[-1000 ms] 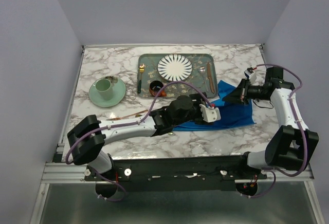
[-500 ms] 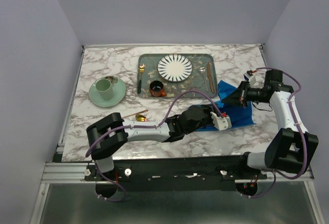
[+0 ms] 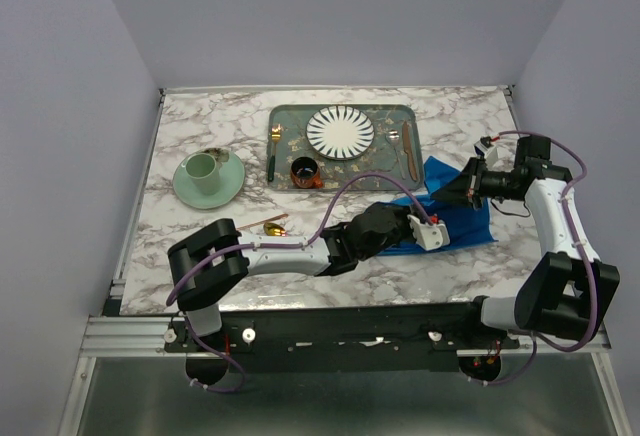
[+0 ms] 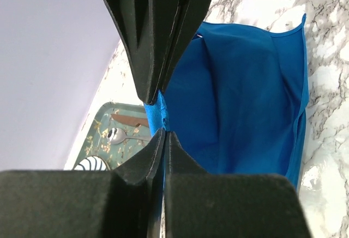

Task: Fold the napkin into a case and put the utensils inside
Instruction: Pick up the crumpled napkin from the center of the board.

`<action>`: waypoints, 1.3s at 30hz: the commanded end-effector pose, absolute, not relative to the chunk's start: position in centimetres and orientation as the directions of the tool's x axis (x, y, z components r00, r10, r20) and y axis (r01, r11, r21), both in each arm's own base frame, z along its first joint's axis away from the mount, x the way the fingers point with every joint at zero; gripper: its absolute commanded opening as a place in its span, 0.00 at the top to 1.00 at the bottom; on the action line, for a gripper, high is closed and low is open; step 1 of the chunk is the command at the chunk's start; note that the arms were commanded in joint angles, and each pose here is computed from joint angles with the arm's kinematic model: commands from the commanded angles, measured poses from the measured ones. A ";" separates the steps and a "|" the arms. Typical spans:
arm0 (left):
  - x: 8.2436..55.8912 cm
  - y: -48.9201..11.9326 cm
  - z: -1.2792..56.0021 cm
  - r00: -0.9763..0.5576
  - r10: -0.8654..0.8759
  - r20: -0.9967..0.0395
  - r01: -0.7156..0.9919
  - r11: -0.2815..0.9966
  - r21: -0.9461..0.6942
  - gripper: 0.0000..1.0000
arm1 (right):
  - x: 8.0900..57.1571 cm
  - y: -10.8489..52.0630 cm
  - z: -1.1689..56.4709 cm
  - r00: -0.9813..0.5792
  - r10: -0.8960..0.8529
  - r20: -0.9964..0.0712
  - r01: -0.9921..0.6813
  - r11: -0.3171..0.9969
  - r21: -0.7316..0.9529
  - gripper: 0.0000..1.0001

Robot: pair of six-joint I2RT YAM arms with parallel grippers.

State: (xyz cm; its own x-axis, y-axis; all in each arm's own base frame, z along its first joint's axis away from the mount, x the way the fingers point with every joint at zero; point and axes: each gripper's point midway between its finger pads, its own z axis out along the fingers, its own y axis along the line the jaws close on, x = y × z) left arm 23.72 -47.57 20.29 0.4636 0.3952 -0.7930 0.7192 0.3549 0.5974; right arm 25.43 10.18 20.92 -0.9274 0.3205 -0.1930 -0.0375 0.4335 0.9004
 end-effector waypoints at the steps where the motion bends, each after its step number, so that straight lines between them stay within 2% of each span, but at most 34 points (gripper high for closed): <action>1: 24.4 -48.0 22.0 0.463 0.367 -0.807 0.712 0.389 0.585 0.73 | 24.9 10.6 22.4 -0.926 0.315 -0.209 -0.072 0.396 0.915 0.99; 4: 24.5 -48.3 22.0 0.464 0.364 -0.807 0.710 0.392 0.585 0.59 | 24.8 10.7 22.4 -0.926 0.315 -0.208 -0.071 0.394 0.916 0.99; 8: 24.9 -48.3 21.9 0.463 0.368 -0.806 0.703 0.400 0.587 0.59 | 24.8 10.7 22.4 -0.925 0.316 -0.209 -0.071 0.397 0.915 0.99; 9: 25.0 -48.2 21.9 0.460 0.369 -0.808 0.703 0.404 0.585 0.61 | 24.7 10.6 22.4 -0.925 0.316 -0.211 -0.073 0.396 0.915 0.99; 12: 25.2 -47.9 22.1 0.458 0.370 -0.808 0.705 0.403 0.584 0.78 | 24.6 10.7 22.6 -0.924 0.310 -0.223 -0.088 0.396 0.914 0.99; 13: 25.4 -47.8 22.1 0.455 0.376 -0.807 0.705 0.402 0.584 0.88 | 24.6 10.7 22.7 -0.923 0.309 -0.230 -0.094 0.399 0.912 0.99; 15: 25.5 -47.7 22.1 0.441 0.387 -0.810 0.718 0.389 0.577 0.99 | 24.6 10.7 22.9 -0.921 0.294 -0.255 -0.121 0.406 0.906 0.97; 16: 25.3 -47.8 22.1 0.435 0.380 -0.816 0.737 0.370 0.565 1.00 | 24.7 10.6 23.0 -0.920 0.289 -0.264 -0.129 0.412 0.902 0.93; 17: 25.2 -47.8 22.5 0.433 0.375 -0.820 0.744 0.364 0.560 1.00 | 24.8 10.4 22.8 -0.911 0.256 -0.323 -0.190 0.435 0.880 0.84; 19: 24.8 -47.8 22.5 0.425 0.378 -0.822 0.763 0.340 0.550 1.00 | 25.0 9.9 23.2 -0.896 0.203 -0.396 -0.258 0.488 0.834 0.75; 20: 24.7 -47.7 22.8 0.417 0.375 -0.828 0.770 0.339 0.541 1.00 | 25.4 9.4 23.0 -0.863 0.148 -0.484 -0.345 0.527 0.777 0.58; 21: 24.5 -47.7 22.8 0.408 0.378 -0.831 0.779 0.332 0.533 1.00 | 25.4 9.1 23.2 -0.844 0.113 -0.525 -0.385 0.555 0.738 0.45; 23: 23.8 -47.7 22.7 0.381 0.390 -0.838 0.812 0.292 0.505 1.00 | 25.9 7.7 23.8 -0.719 -0.023 -0.694 -0.543 0.642 0.541 0.27; 26: 23.1 -47.5 22.7 0.355 0.387 -0.851 0.849 0.247 0.466 1.00 | 26.4 6.3 24.1 -0.513 -0.199 -0.835 -0.681 0.686 0.255 0.15; 28: 22.6 -47.3 22.5 0.332 0.374 -0.866 0.874 0.223 0.432 1.00 | 26.0 6.2 25.5 -0.339 -0.288 -0.896 -0.739 0.670 0.065 0.12; 31: 22.1 -47.1 22.9 0.301 0.343 -0.890 0.906 0.187 0.379 1.00 | 25.0 6.2 26.0 -0.135 -0.415 -0.900 -0.773 0.612 -0.167 0.03; 32: 22.2 -46.9 23.0 0.290 0.333 -0.897 0.913 0.184 0.364 1.00 | 24.9 6.1 26.0 -0.038 -0.482 -0.875 -0.784 0.558 -0.273 0.00; 35: 21.8 -46.7 23.4 0.265 0.289 -0.920 0.942 0.128 0.311 1.00 | 23.4 6.6 25.2 0.150 -0.576 -0.804 -0.777 0.434 -0.456 0.00; 39: 21.5 -46.4 23.3 0.261 0.281 -0.923 0.954 0.071 0.292 1.00 | 21.1 7.9 23.3 0.328 -0.602 -0.727 -0.767 0.280 -0.578 0.03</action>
